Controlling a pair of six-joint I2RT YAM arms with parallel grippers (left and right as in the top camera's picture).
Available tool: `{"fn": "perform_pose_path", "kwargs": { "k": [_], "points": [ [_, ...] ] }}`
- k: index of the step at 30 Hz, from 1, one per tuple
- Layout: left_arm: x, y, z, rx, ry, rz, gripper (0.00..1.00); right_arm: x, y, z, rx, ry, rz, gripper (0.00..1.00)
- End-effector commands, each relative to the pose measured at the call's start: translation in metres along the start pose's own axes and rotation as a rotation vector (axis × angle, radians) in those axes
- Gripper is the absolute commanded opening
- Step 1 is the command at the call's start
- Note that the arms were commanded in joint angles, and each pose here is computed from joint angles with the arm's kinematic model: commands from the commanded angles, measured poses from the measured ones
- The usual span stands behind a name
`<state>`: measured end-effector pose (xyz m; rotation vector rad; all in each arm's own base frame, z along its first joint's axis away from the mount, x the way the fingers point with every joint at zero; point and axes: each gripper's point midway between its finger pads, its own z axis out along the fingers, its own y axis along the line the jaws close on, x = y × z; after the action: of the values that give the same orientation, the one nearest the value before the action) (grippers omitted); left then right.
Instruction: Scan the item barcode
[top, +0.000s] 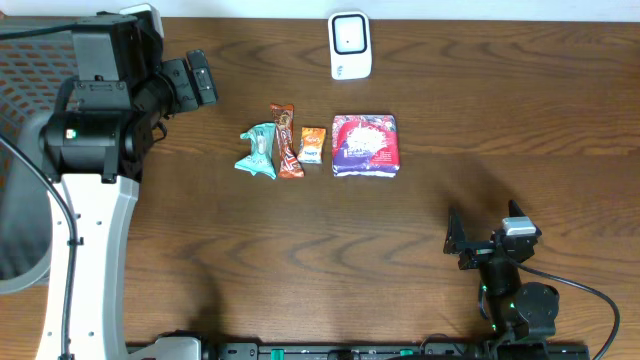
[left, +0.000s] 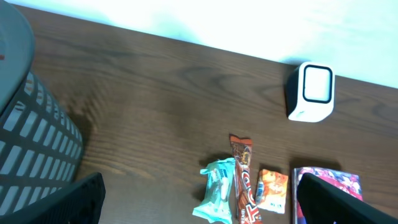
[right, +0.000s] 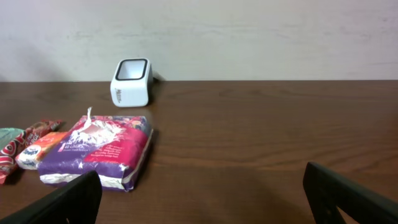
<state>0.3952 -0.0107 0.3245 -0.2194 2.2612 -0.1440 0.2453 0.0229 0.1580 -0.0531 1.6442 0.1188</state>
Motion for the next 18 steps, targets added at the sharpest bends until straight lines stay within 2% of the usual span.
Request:
{"fn": "perform_pose_path", "kwargs": {
  "k": [1, 18],
  "points": [
    [-0.0034, 0.0070, 0.0042, -0.039, -0.005, -0.011, 0.98, 0.0006, -0.0001, -0.0001, -0.001, -0.001, 0.010, 0.99],
    [-0.0017, 0.0072, 0.0091, -0.041, 0.006, -0.010, 0.98, 0.0001, -0.0015, -0.0001, 0.008, -0.003, 0.007, 0.99]
  ]
}}
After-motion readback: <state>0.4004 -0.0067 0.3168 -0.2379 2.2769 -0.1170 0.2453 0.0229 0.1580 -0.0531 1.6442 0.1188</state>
